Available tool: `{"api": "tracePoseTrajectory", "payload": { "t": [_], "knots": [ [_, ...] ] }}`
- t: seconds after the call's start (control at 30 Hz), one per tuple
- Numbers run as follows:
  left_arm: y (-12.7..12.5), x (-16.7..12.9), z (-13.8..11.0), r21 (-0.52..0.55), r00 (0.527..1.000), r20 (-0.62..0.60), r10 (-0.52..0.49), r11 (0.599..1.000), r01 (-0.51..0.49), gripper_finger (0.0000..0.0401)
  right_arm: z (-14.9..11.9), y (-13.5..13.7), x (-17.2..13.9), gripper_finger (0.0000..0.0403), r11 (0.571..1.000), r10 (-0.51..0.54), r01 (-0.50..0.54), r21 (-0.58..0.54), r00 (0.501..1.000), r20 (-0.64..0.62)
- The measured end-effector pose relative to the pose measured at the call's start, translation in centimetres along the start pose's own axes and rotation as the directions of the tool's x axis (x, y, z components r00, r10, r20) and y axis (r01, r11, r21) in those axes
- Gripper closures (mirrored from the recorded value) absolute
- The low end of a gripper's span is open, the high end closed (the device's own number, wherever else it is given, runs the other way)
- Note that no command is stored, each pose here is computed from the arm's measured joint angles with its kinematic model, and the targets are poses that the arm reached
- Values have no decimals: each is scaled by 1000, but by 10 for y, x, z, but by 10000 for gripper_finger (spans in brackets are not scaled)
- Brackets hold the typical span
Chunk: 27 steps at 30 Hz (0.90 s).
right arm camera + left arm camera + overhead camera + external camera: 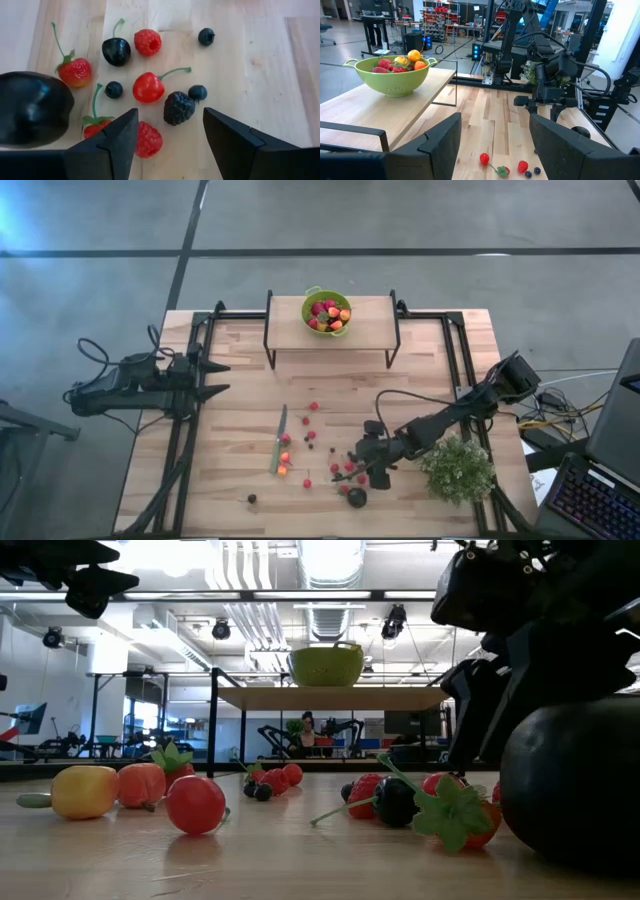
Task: Pick & Place Fruit
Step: Put the blackberry into the green colander on the shelf
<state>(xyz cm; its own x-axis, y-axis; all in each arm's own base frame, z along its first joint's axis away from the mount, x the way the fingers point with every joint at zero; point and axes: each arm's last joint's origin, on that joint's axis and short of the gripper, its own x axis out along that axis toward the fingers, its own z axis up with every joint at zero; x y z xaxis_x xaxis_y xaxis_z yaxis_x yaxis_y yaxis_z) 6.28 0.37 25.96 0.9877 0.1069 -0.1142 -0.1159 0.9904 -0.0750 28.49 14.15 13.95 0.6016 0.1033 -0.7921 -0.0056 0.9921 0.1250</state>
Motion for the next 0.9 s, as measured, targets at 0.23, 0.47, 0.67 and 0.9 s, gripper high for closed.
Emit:
{"api": "tracePoseTrajectory", "payload": {
  "t": [0.23, 0.47, 0.67, 0.9],
  "knots": [
    [0, 0, 0, 0, 1000, 0, 0, 1000, 0, 160, -7, -4, 3, 188, 1000, -30, 30, 1, 999, 12],
    [0, 0, 0, 0, 1000, 1, 0, 1000, 0, 160, -8, -4, 11, 195, 999, -45, 45, 4, 998, 32],
    [0, 0, 0, 0, 1000, 1, 0, 1000, 0, 160, -9, -2, 22, 185, 999, -54, 54, 3, 998, 17],
    [0, 0, 0, 0, 1000, 1, 0, 1000, 0, 160, -8, -1, 22, 192, 999, -54, 54, -4, 999, 10]
  ]
}}
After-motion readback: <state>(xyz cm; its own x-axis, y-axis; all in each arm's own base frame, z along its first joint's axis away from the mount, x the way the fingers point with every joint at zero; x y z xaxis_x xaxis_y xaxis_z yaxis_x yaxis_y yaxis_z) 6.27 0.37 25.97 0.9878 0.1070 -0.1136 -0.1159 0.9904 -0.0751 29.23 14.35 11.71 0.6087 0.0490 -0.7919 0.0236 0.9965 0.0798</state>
